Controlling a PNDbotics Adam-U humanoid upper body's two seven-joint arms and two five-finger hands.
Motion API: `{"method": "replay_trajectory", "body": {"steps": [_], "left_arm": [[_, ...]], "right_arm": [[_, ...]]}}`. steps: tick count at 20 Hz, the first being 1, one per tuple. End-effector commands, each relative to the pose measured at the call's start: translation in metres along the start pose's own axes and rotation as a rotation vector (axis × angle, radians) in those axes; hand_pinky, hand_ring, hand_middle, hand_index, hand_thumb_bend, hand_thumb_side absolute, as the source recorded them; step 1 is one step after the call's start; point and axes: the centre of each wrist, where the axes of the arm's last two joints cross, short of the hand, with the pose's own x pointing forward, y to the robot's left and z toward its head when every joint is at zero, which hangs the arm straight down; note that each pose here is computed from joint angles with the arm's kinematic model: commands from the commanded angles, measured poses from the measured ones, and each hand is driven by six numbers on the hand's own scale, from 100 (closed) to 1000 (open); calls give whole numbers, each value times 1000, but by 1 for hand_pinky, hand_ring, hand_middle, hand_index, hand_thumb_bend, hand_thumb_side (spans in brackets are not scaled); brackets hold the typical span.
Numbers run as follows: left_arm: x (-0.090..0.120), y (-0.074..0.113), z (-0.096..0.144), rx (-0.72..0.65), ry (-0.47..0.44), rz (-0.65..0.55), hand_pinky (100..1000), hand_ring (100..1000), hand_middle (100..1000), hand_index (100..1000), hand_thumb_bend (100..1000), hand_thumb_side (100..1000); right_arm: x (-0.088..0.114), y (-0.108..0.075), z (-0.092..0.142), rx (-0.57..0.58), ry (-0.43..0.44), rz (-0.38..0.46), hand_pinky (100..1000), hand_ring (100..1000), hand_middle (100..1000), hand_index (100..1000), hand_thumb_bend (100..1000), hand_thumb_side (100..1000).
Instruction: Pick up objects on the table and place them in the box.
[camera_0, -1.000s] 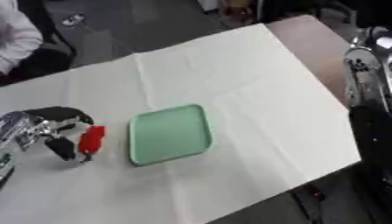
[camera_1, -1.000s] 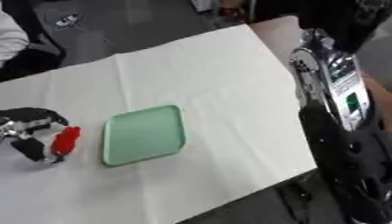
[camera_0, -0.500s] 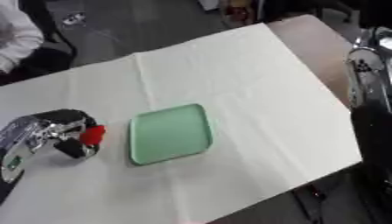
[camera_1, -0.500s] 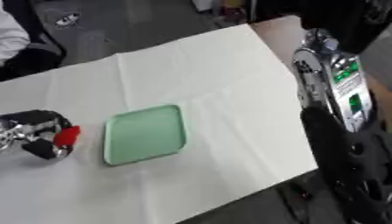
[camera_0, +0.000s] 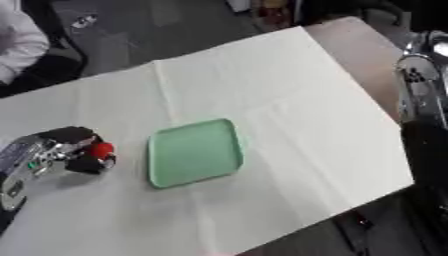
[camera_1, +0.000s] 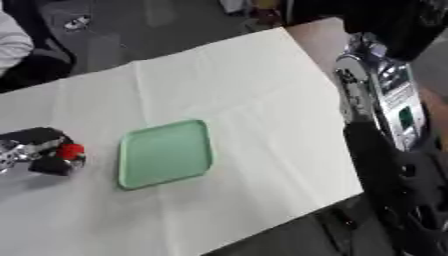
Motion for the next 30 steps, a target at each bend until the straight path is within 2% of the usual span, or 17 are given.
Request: {"method": "replay_trajectory", "body": {"steps": [1,4,8,11,17,18,19,20,23,26,27,30], "left_arm": [[-9,14,10,45,16,-33,100,100,146,425,100,728],[-6,19,14,90,5,-74,100,100,100,388,100,710],[0,31,20,162,4,-136,100,100,100,364,100,691],[5,43,26,236,36,-198,100,100,100,348,100,678],[16,67,40,380,38,-235,100,100,100,335,100,672],[20,72,43,405,24,-232,100,100,100,335,100,672],[25,76,46,432,2,-227,100,100,100,336,100,719],[30,79,48,452,-20,-221,100,100,100,336,100,673],[54,85,50,502,-132,-198,100,100,100,339,100,674],[73,86,47,513,-217,-186,100,100,100,340,100,698],[77,86,45,510,-236,-182,100,100,100,341,100,677],[83,82,38,502,-266,-166,100,100,100,342,100,677]], "right_arm": [[3,0,-8,12,-29,-1,520,505,451,464,199,377],[3,0,-8,13,-27,0,520,505,451,463,199,376],[3,-1,-7,13,-26,1,520,505,451,464,199,376],[3,-1,-7,12,-26,2,520,506,451,463,198,377],[3,-1,-7,6,-25,4,520,507,451,462,197,378],[3,-1,-7,4,-25,5,520,507,451,462,197,378],[3,-1,-7,3,-25,6,520,506,451,461,197,378],[3,-1,-7,3,-24,6,520,506,451,461,197,378],[3,-1,-7,2,-24,5,520,507,451,461,197,378],[3,0,-7,0,-24,2,520,506,451,461,192,379],[2,0,-7,0,-24,2,520,507,451,461,196,379],[2,1,-8,-3,-25,-1,520,507,451,461,196,379]]}}
